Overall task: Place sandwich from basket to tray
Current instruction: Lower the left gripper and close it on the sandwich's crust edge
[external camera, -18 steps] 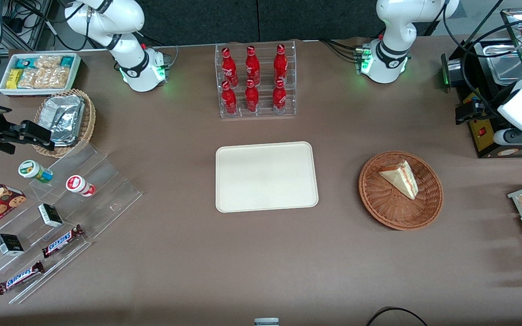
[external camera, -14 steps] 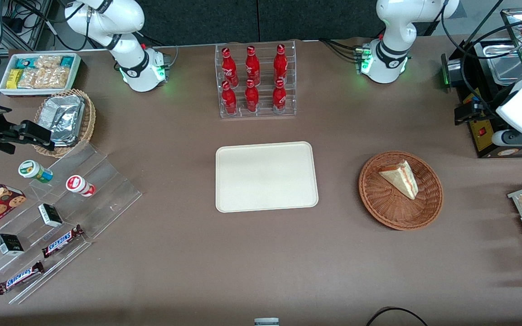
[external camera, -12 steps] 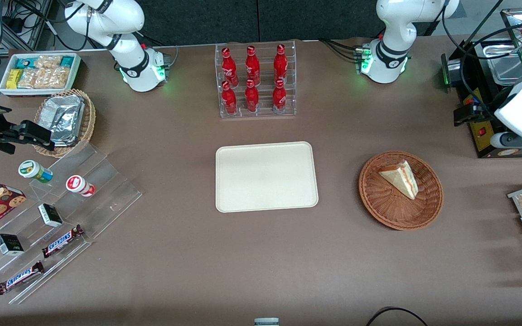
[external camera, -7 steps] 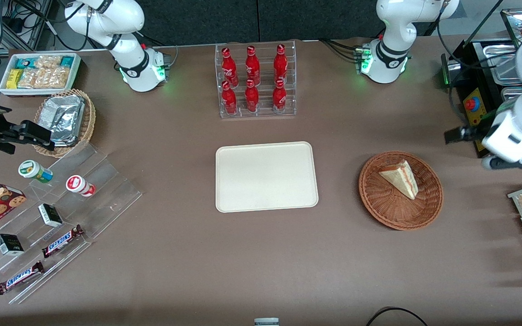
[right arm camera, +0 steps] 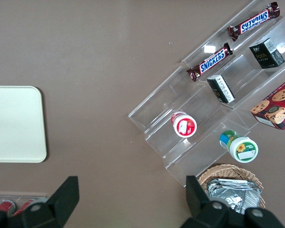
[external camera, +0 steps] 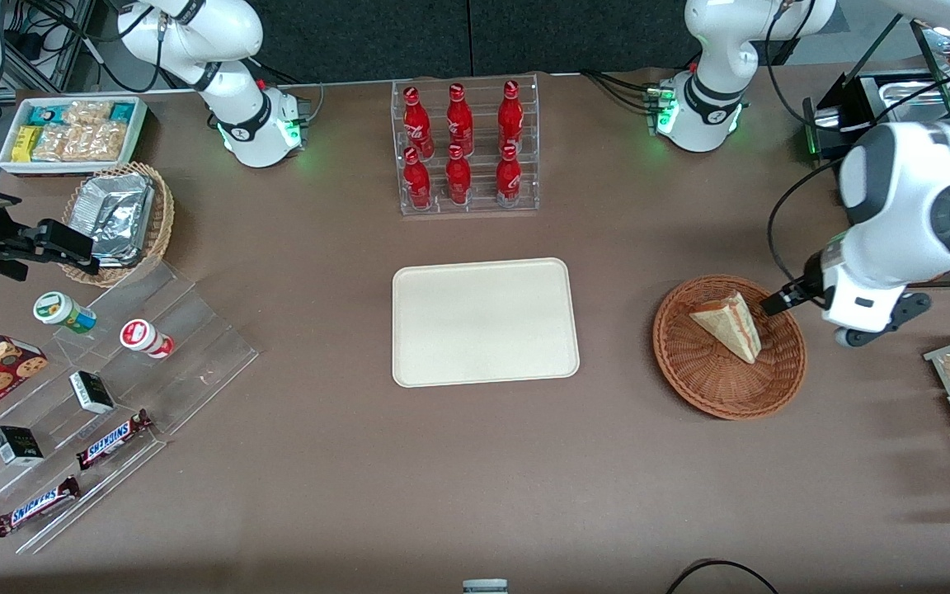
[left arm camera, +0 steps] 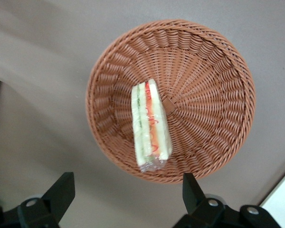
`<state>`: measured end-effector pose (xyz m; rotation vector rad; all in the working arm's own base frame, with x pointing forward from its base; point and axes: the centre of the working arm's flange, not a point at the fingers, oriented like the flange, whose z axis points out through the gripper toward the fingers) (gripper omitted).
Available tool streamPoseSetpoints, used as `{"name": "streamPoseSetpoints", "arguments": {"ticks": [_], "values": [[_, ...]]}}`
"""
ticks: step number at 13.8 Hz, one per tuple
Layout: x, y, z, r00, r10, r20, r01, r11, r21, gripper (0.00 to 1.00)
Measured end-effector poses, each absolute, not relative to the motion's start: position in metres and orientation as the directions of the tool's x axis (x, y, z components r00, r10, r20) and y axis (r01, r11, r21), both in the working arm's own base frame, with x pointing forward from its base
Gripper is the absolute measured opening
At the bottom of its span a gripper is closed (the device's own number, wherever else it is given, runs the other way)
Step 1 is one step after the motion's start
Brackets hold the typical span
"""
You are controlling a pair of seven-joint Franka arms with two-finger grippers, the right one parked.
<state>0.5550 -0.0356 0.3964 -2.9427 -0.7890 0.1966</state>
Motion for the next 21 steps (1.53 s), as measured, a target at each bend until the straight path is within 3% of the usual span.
{"name": "streamPoseSetpoints", "arguments": {"ticks": [3,5,13,18,20,21], "values": [[0.538,-0.057,0.357,0.827,0.559,-0.060,0.552,-0.828,-0.101,1.00],[0.527,-0.060,0.338,0.819,0.571,-0.058,0.564,-0.819,-0.100,1.00],[0.502,-0.057,0.290,0.782,0.624,0.010,0.624,-0.781,-0.031,1.00],[0.497,-0.056,0.263,0.763,0.647,0.019,0.647,-0.762,-0.016,1.00],[0.497,-0.054,0.258,0.757,0.653,0.019,0.654,-0.757,-0.014,0.96],[0.498,-0.053,0.256,0.750,0.661,0.021,0.661,-0.750,-0.012,0.88]]}}
